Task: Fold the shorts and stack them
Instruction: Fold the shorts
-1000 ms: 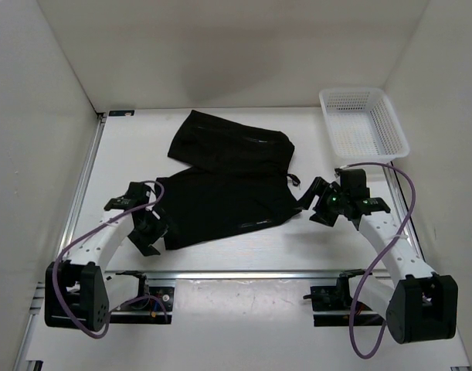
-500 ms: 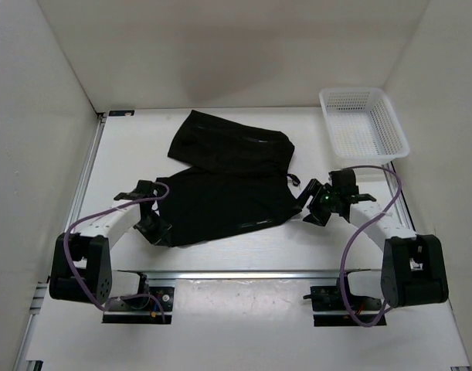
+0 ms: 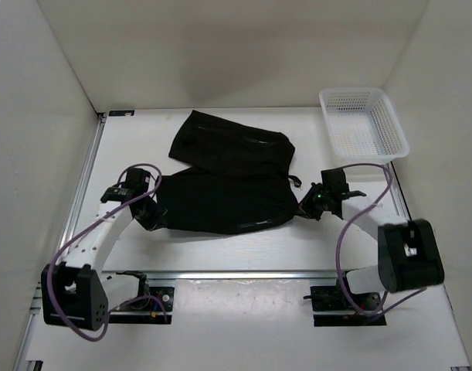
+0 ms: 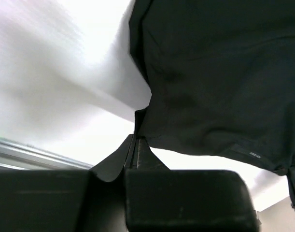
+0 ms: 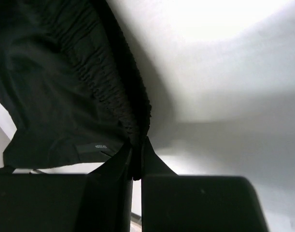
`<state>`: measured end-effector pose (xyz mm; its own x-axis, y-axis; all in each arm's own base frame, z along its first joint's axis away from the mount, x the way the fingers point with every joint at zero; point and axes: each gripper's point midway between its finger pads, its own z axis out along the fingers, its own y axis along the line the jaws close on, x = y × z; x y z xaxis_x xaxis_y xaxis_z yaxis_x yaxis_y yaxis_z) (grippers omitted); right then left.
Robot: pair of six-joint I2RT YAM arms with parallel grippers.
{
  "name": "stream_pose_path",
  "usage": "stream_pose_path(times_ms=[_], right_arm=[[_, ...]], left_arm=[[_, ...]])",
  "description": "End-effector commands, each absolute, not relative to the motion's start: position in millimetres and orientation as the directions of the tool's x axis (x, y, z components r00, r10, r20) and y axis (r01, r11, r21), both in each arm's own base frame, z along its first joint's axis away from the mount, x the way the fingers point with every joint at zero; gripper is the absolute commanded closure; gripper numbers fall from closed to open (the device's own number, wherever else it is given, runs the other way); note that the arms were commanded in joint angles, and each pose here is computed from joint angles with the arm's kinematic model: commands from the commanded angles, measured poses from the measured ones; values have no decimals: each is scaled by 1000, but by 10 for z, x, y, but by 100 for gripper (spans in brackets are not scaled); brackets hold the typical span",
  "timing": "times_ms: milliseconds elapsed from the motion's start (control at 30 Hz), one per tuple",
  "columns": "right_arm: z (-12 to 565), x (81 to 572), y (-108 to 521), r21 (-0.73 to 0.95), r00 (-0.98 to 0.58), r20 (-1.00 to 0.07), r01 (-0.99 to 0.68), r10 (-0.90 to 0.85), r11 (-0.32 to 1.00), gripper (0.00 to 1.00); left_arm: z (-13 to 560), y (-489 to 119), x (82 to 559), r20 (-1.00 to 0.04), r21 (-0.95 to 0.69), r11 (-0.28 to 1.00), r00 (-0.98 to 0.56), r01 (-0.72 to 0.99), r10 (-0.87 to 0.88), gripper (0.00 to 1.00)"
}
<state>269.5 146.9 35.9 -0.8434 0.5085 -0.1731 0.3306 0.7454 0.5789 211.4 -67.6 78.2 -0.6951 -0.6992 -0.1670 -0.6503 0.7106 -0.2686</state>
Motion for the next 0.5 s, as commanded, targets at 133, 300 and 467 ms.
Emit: stream_pose_path(times_ms=[133,300,467], right_arm=[[587,1957,1115,458,-829,-177,408,531,790,100],[689,1529,1031,453,-817,-150,444,557,773,100],[930,1404,925,444,-782,-186,473,594,761,100]], left_arm=[[1164,-602,1849,-212,-327,662,-630,-675,-747,90],[1384,-631,1738,-229,-395,650,-615,-650,-754,90],[1945,-662,2090,-345,-471,700,-618,-537,-707,90]])
